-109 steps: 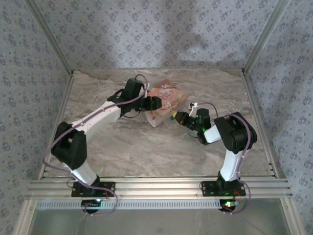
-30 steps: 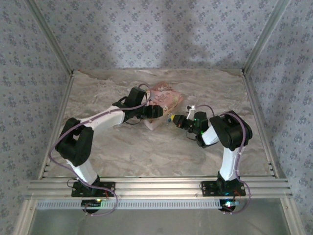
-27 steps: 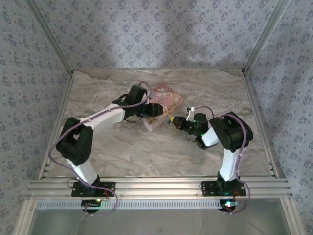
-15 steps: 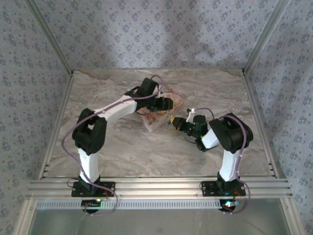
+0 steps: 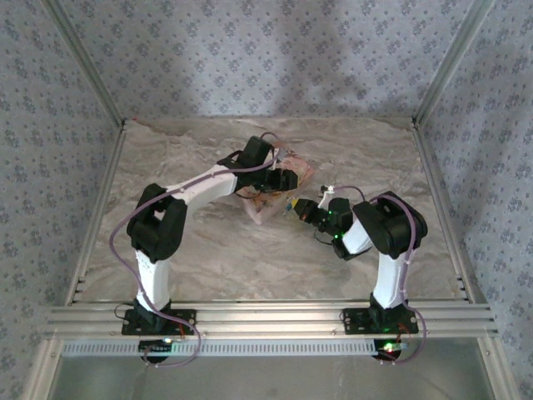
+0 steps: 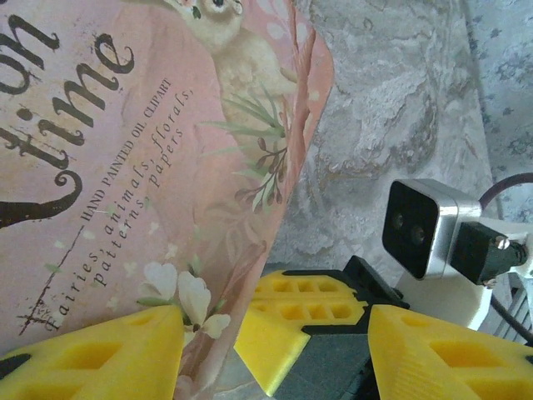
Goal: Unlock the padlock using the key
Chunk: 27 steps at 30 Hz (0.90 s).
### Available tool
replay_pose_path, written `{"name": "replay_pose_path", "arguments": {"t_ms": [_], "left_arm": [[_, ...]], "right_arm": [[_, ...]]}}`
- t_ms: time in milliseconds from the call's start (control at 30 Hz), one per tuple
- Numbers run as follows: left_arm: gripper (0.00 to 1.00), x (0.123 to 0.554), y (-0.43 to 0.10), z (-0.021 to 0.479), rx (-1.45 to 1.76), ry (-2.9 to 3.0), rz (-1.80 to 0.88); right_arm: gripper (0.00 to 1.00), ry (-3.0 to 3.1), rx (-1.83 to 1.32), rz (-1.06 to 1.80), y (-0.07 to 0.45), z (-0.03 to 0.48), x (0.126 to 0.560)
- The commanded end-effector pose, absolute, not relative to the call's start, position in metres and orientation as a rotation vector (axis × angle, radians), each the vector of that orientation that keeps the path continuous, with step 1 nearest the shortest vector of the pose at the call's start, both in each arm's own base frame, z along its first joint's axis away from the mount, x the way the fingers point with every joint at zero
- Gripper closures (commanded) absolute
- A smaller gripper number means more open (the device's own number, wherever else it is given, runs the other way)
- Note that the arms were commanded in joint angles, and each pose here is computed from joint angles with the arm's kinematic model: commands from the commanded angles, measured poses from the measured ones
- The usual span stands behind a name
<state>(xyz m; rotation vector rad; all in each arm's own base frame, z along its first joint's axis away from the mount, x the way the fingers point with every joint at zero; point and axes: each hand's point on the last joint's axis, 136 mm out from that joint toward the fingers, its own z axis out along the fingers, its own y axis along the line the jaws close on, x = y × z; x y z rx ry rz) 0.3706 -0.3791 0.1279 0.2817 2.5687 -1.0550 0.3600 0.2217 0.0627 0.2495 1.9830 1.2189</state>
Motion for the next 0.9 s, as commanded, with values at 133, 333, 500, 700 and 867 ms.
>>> {"name": "replay_pose_path", "arguments": {"t_ms": [133,333,500,700,867], "left_arm": [[0.41,0.346,-0.375,0.093,0.155,2.7,-1.056],[0.41,0.341,-0.38,0.097,0.149,2.697,-1.071],[0.41,0.339,-0.379,0.093,0.142,2.705,-1.071],[0.41,0.337,-0.377,0.087,0.14,2.716,-1.066],[0.41,0.336,-0.378,0.085,0.138,2.72,-1.072]], "right_arm": [[1.0,1.901,0.3,1.221,0.22,0.079,0.383],[1.0,1.876,0.323,1.215,0.212,0.083,0.396],[1.0,1.856,0.331,1.21,0.204,0.087,0.405],[1.0,1.844,0.33,1.206,0.199,0.091,0.413],[1.0,1.849,0.317,1.216,0.202,0.091,0.417]]}}
